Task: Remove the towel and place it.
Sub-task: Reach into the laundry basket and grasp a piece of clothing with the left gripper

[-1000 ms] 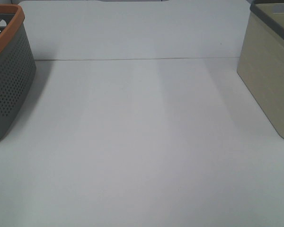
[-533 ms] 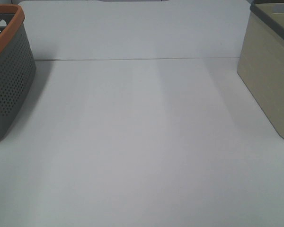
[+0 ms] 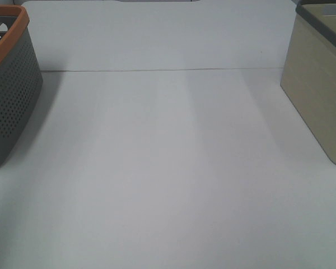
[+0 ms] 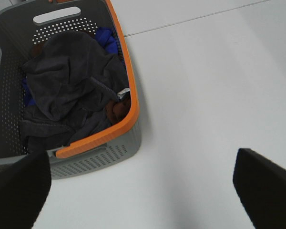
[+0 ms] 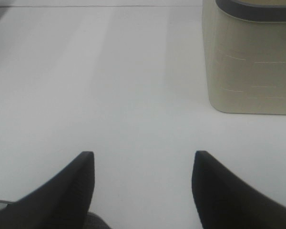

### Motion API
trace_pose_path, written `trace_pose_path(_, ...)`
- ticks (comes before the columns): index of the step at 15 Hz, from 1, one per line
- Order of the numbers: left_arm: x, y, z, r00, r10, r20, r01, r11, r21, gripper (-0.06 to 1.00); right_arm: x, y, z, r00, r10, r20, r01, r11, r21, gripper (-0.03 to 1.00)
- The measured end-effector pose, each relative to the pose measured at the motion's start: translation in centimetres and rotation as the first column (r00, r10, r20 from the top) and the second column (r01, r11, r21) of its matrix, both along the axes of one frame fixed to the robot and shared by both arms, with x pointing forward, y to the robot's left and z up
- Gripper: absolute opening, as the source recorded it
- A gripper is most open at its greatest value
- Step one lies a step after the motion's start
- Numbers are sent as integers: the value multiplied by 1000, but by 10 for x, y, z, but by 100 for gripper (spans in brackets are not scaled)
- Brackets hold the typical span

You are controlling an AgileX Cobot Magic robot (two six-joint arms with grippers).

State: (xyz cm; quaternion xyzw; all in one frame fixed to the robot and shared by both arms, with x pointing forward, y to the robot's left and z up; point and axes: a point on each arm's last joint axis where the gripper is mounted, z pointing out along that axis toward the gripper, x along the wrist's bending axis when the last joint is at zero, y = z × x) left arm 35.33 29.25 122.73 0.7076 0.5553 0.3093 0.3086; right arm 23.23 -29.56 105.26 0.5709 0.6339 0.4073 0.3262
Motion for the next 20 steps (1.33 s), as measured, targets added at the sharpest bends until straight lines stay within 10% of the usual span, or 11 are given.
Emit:
trace_pose_path(11, 171, 39, -30, 949, -108, -297, 216, 908, 360, 98, 0, 0, 0, 1000, 0, 0, 0, 1000, 0, 61)
trace_pose_path(20, 265, 121, -135, 848, -240, -472, 486, 706, 515, 98, 0, 0, 0, 1000, 0, 0, 0, 1000, 0, 61)
